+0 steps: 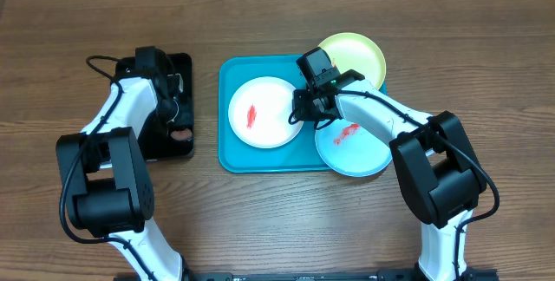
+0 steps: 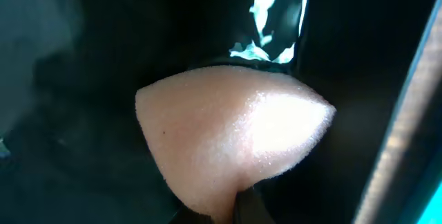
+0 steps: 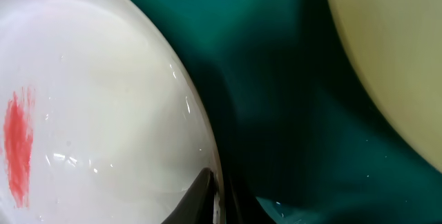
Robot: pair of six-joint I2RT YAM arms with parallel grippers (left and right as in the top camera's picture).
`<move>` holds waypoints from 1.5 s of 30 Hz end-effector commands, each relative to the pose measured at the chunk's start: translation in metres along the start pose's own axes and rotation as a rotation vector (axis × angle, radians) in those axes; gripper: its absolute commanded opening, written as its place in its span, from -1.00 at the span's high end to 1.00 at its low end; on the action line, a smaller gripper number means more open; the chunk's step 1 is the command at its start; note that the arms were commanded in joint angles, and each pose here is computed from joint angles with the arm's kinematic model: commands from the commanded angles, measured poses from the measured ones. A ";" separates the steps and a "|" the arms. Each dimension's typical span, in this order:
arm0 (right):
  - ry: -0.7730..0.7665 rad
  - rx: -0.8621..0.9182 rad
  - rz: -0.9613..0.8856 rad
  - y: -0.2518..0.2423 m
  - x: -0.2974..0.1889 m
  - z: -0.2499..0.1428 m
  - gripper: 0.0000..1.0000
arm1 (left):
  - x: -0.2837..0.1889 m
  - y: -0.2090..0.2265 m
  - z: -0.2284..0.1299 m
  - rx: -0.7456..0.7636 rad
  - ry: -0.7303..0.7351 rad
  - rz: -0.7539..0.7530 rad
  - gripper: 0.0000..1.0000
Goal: Clean dirty plates on tray and stack at the side
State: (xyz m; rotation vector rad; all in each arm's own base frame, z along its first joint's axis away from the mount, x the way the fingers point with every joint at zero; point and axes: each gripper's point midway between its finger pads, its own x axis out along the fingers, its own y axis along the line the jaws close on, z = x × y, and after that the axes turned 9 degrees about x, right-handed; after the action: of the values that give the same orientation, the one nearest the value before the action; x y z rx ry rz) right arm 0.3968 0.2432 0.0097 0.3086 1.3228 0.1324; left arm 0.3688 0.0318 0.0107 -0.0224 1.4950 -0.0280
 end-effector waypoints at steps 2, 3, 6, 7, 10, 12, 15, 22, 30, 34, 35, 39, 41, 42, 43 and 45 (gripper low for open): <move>-0.003 -0.001 -0.017 -0.003 0.003 -0.002 0.81 | -0.029 0.006 0.023 -0.001 -0.044 0.027 0.92; -0.003 -0.001 -0.017 -0.003 0.003 -0.002 0.81 | -0.036 0.011 0.025 -0.008 -0.042 0.053 0.92; -0.003 -0.001 -0.017 -0.003 0.003 -0.002 0.81 | -0.062 0.045 0.022 -0.129 -0.011 0.249 0.92; -0.003 -0.001 -0.017 -0.003 0.003 -0.002 0.81 | -0.072 0.059 0.018 -0.182 0.000 0.337 0.92; -0.003 -0.001 -0.017 -0.003 0.003 -0.002 0.81 | -0.108 0.102 0.002 -0.350 0.001 0.641 0.92; -0.003 -0.001 -0.016 -0.003 0.003 -0.002 0.81 | -0.122 0.116 -0.005 -0.439 -0.021 0.767 0.92; -0.003 -0.001 -0.015 -0.003 0.003 -0.002 0.81 | -0.124 0.120 -0.012 -0.592 -0.069 0.806 0.92; -0.001 -0.001 -0.014 -0.003 0.003 -0.002 0.81 | -0.096 0.105 -0.013 -0.621 -0.117 0.807 0.92; -0.001 -0.001 -0.014 -0.003 0.003 -0.002 0.81 | -0.076 0.084 -0.009 -0.402 -0.188 0.959 0.92; 0.001 -0.001 -0.016 -0.003 0.003 -0.003 0.81 | -0.067 0.077 -0.011 -0.372 -0.215 0.981 0.92; 0.002 -0.001 -0.016 -0.003 0.003 -0.003 0.81 | -0.064 0.078 -0.012 -0.373 -0.217 0.981 0.90; 0.003 -0.001 -0.018 -0.003 0.003 -0.003 0.81 | -0.055 0.081 -0.018 -0.383 -0.226 0.984 0.91; 0.003 -0.001 -0.017 -0.003 0.003 -0.003 0.81 | -0.052 0.083 -0.018 -0.391 -0.233 0.986 0.92; 0.003 -0.001 -0.017 -0.003 0.003 -0.003 0.81 | -0.052 0.083 -0.017 -0.393 -0.238 0.985 0.91; 0.002 -0.001 -0.017 -0.003 0.003 -0.003 0.81 | -0.052 0.083 -0.016 -0.395 -0.244 0.984 0.92; 0.002 -0.001 -0.016 -0.003 0.003 -0.003 0.81 | -0.053 0.083 -0.014 -0.389 -0.250 0.987 0.87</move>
State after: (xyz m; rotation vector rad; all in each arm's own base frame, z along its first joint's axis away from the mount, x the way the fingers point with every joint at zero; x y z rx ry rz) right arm 0.3966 0.2429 0.0096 0.3090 1.3240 0.1316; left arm 0.3500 0.1092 0.0519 0.3443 1.1429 0.9878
